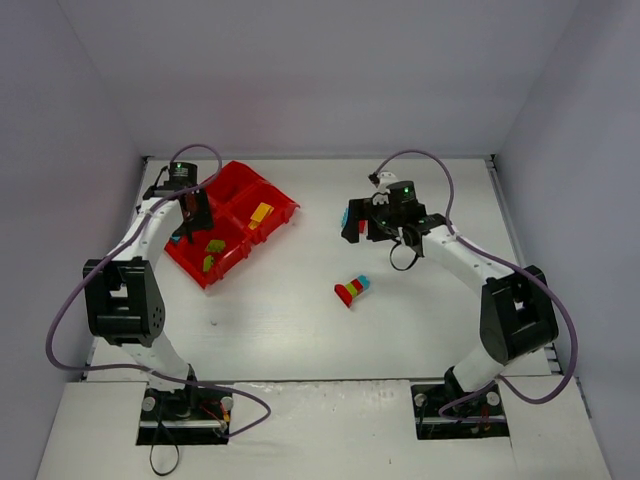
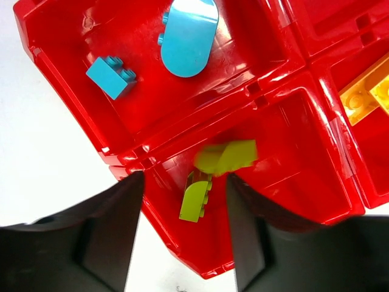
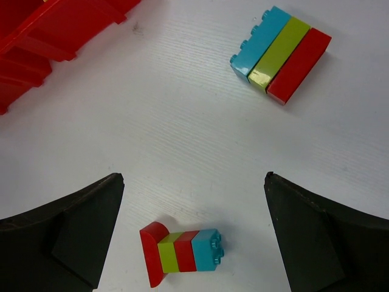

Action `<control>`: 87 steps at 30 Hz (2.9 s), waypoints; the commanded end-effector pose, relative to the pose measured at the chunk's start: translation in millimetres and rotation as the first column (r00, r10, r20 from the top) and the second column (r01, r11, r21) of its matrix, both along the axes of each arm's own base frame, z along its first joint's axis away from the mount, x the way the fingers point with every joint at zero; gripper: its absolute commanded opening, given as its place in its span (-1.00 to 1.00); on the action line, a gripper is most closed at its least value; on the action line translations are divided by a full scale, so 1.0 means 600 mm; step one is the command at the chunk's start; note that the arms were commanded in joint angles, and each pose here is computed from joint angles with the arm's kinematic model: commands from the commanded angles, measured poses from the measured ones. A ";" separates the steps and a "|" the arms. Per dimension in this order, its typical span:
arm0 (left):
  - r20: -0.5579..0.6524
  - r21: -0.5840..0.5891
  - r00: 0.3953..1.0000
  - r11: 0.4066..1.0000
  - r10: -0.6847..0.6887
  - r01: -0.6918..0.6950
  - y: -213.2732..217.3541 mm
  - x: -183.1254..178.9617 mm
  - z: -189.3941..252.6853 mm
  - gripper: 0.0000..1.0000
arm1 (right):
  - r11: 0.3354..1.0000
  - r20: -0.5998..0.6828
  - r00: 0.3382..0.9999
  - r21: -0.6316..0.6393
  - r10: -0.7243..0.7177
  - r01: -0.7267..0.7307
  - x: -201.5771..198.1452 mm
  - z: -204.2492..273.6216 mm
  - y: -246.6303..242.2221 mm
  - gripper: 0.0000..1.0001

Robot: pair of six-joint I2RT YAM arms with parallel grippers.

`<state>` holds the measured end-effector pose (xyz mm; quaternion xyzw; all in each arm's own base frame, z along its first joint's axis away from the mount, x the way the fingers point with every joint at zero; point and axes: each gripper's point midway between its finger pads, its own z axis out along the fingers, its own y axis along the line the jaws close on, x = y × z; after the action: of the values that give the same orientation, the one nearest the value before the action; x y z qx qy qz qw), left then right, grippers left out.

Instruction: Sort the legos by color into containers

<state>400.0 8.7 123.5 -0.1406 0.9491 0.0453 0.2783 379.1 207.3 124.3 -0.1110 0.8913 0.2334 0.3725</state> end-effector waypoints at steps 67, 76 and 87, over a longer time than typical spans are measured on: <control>0.260 -0.030 0.832 0.857 -0.490 0.514 -0.294 -0.052 0.123 0.14 | 0.984 -0.422 0.891 -0.133 -0.168 0.122 -0.064 -0.130 0.099 -0.29; 0.260 0.016 0.843 0.875 -0.472 0.485 -0.272 -0.057 0.133 0.13 | 0.981 -0.256 0.966 -0.192 -0.027 -0.023 0.034 -0.113 0.133 -0.76; 0.279 -0.016 0.844 0.877 -0.457 0.480 -0.287 -0.042 0.135 0.14 | 0.970 -0.200 0.977 -0.241 -0.069 0.020 0.043 -0.094 0.112 0.48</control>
<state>363.1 -157.4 177.4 0.0913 0.9258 -0.0697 0.3602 393.2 275.5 34.9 -0.1257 0.9569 0.1295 0.2274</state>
